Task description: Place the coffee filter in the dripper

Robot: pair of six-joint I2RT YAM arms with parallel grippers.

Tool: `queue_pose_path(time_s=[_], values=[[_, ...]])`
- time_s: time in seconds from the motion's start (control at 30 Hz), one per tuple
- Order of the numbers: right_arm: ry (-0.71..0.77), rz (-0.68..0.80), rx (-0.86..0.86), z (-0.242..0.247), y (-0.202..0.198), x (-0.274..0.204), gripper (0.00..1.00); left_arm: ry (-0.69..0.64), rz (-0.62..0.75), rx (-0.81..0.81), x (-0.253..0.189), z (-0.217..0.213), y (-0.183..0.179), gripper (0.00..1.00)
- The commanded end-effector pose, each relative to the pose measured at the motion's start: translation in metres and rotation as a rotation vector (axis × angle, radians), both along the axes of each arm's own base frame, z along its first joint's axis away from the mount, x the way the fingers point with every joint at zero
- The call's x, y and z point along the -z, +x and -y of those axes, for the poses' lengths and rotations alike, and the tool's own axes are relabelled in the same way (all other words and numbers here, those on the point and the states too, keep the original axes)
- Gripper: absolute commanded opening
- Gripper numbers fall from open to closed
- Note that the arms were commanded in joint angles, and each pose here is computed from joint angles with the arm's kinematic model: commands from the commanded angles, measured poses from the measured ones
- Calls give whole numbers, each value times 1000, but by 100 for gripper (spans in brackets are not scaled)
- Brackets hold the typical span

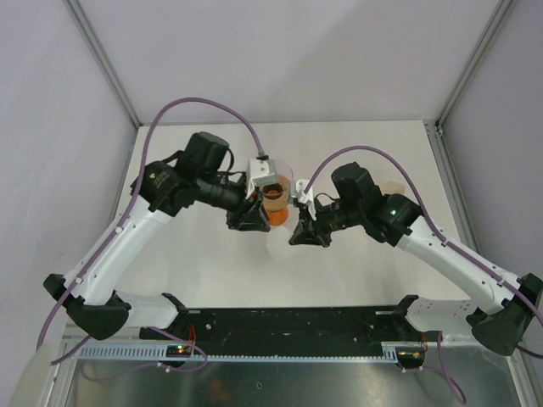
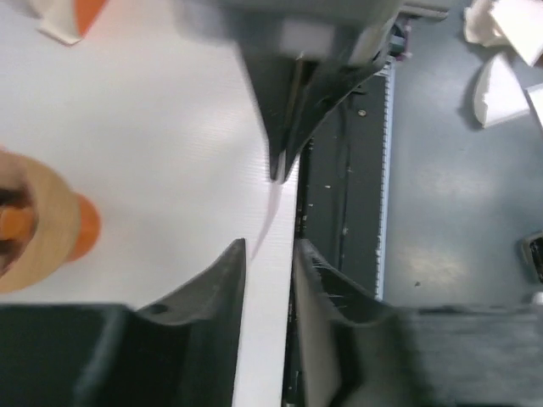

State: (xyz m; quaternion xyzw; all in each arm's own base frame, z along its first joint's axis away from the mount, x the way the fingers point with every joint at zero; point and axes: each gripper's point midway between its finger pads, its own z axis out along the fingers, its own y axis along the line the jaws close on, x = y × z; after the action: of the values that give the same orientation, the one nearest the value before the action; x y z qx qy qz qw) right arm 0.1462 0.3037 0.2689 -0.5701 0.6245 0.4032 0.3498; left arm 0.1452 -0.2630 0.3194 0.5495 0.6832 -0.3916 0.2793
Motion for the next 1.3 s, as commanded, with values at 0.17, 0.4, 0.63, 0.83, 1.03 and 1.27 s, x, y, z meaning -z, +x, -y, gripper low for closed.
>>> queue_pose_path(time_s=[0.17,0.4,0.63,0.83,1.03,1.27], values=[[97,-6,-207,23,-44,-25,0,-126,145,144,-13,-15,-18,74],[139,18,-248,25,-68,-42,0,-230,104,279,-23,-12,-49,64],[166,42,-257,20,-77,-52,0,-291,77,338,-36,-6,-62,62],[179,52,-230,16,-75,-57,0,-251,21,366,-26,4,-73,55],[193,67,-212,16,-73,-63,0,-235,5,373,-22,7,-76,35],[194,69,-217,16,-74,-63,0,-227,10,369,-22,9,-75,6]])
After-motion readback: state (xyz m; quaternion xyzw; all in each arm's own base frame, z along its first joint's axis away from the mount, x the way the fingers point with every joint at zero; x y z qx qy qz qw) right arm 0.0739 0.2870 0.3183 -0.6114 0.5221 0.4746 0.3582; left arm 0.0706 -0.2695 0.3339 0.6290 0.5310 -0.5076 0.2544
